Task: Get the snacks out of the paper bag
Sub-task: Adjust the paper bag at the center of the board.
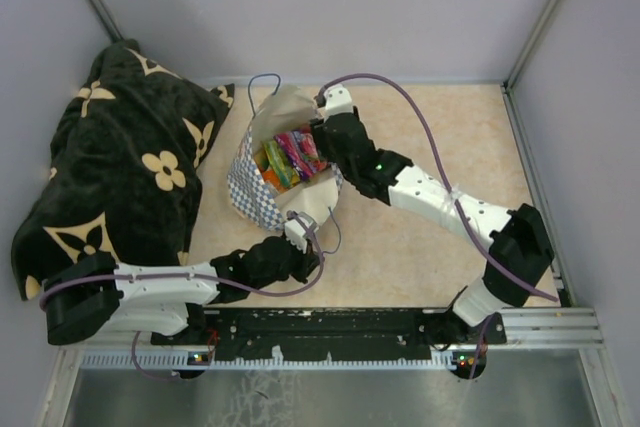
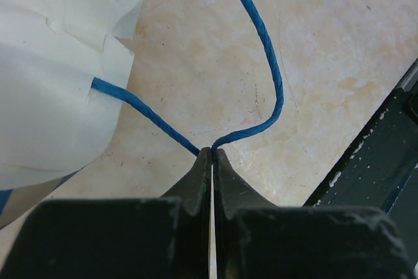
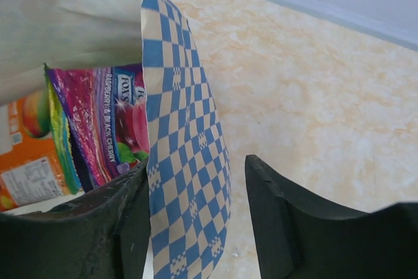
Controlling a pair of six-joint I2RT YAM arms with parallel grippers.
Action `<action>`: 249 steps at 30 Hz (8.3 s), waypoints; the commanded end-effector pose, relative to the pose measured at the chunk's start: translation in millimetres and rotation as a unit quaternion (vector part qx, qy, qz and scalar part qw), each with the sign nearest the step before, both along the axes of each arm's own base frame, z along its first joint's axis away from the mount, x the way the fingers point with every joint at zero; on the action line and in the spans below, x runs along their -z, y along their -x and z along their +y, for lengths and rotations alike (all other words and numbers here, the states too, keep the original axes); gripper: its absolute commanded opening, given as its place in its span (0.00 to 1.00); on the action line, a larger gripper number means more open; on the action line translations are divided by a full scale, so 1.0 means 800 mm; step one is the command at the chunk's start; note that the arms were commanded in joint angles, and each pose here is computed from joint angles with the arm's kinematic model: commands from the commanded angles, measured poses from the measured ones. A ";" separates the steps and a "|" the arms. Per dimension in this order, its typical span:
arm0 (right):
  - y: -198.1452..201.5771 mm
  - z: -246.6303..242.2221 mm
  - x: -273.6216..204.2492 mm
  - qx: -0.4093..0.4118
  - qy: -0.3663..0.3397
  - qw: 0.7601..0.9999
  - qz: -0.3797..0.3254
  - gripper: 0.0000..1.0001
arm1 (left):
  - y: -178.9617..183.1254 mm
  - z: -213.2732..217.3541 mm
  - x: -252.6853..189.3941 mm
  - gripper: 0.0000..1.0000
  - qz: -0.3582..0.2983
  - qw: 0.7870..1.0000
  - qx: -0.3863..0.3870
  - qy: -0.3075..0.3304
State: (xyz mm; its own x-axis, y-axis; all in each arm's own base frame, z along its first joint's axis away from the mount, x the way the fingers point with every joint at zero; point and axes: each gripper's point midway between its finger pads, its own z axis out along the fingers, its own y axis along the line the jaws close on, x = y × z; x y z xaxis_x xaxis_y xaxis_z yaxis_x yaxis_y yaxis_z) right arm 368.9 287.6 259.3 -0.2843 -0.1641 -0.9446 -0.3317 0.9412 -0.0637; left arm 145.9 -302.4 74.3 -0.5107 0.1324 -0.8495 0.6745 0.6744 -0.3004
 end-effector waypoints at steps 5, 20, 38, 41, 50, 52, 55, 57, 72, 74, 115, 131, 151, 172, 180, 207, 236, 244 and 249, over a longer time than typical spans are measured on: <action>-0.004 0.003 -0.030 0.037 0.043 0.998 -0.036 0.44 | 0.019 0.005 0.011 0.00 0.022 0.999 0.010 -0.021; -0.026 0.012 -0.005 0.068 0.110 0.991 -0.029 0.01 | 0.008 0.009 -0.031 0.00 -0.008 1.000 -0.030 0.001; -0.030 -0.031 0.000 0.082 0.069 0.994 -0.022 0.00 | -0.048 0.257 -0.317 0.96 -0.066 0.877 -0.434 0.193; -0.030 -0.027 -0.003 0.074 0.064 0.995 -0.023 0.00 | -0.053 0.291 -0.324 0.99 -0.089 0.850 -0.501 0.137; -0.027 -0.020 -0.001 0.059 0.055 0.997 -0.017 0.00 | -0.109 0.326 -0.341 0.99 -0.129 0.776 -0.611 -0.084; -0.026 -0.021 0.000 0.058 0.055 0.997 -0.016 0.00 | -0.128 0.316 -0.350 0.99 -0.132 0.788 -0.595 -0.088; -0.025 -0.022 -0.001 0.058 0.054 0.997 -0.016 0.00 | -0.153 0.306 -0.374 0.99 -0.138 0.816 -0.561 -0.038; -0.024 -0.023 -0.001 0.057 0.052 0.997 -0.015 0.00 | -0.165 0.302 -0.389 0.99 -0.135 0.832 -0.538 -0.006; -0.022 -0.048 0.007 0.062 0.039 0.997 0.000 0.00 | -0.245 0.284 -0.295 0.98 0.073 0.892 -0.447 -0.012; -0.023 -0.052 0.010 0.064 0.038 0.997 0.003 0.00 | -0.240 0.291 -0.272 0.96 0.097 0.882 -0.459 -0.043; -0.054 -0.027 -0.007 0.059 0.034 0.998 -0.005 0.00 | -0.293 0.284 -0.262 0.00 0.026 0.897 -0.439 -0.039; -0.183 -0.046 -0.097 0.111 0.004 0.989 -0.097 0.00 | -0.512 0.202 -0.372 0.00 -0.145 0.930 -0.337 0.004; -0.044 -0.133 0.036 0.164 -0.120 0.974 -0.100 0.00 | -0.326 0.126 -0.214 0.00 -0.193 0.926 -0.311 -0.086; -0.011 -0.141 0.210 0.186 -0.093 0.978 0.022 0.00 | -0.230 0.160 -0.080 0.00 -0.104 0.930 -0.348 -0.053; -0.050 -0.109 0.220 0.166 -0.063 0.984 0.023 0.00 | -0.238 0.172 -0.056 0.00 -0.093 0.914 -0.390 -0.067; -0.147 0.034 0.218 -0.049 -0.119 0.988 0.080 0.02 | -0.190 0.153 -0.031 0.04 -0.030 0.911 -0.408 -0.055; 0.018 -0.018 0.214 0.063 -0.391 0.907 0.145 0.82 | -0.179 0.065 -0.155 1.00 -0.155 0.974 -0.131 -0.100; 0.009 -0.010 0.188 0.067 -0.441 0.886 0.130 0.72 | -0.171 0.069 -0.146 1.00 -0.147 0.973 -0.140 -0.112; -0.003 -0.054 0.197 0.160 -0.381 0.903 0.119 0.76 | -0.158 0.095 -0.145 1.00 -0.137 0.970 -0.168 -0.113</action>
State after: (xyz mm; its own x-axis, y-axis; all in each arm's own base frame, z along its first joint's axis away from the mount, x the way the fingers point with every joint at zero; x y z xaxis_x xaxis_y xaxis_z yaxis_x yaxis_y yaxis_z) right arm 350.5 267.1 63.7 -0.5430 0.5791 -0.6081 -0.0180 0.7160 0.6979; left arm 278.0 -238.8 178.1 -0.3295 0.2400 -0.9131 0.4801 0.8754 0.0569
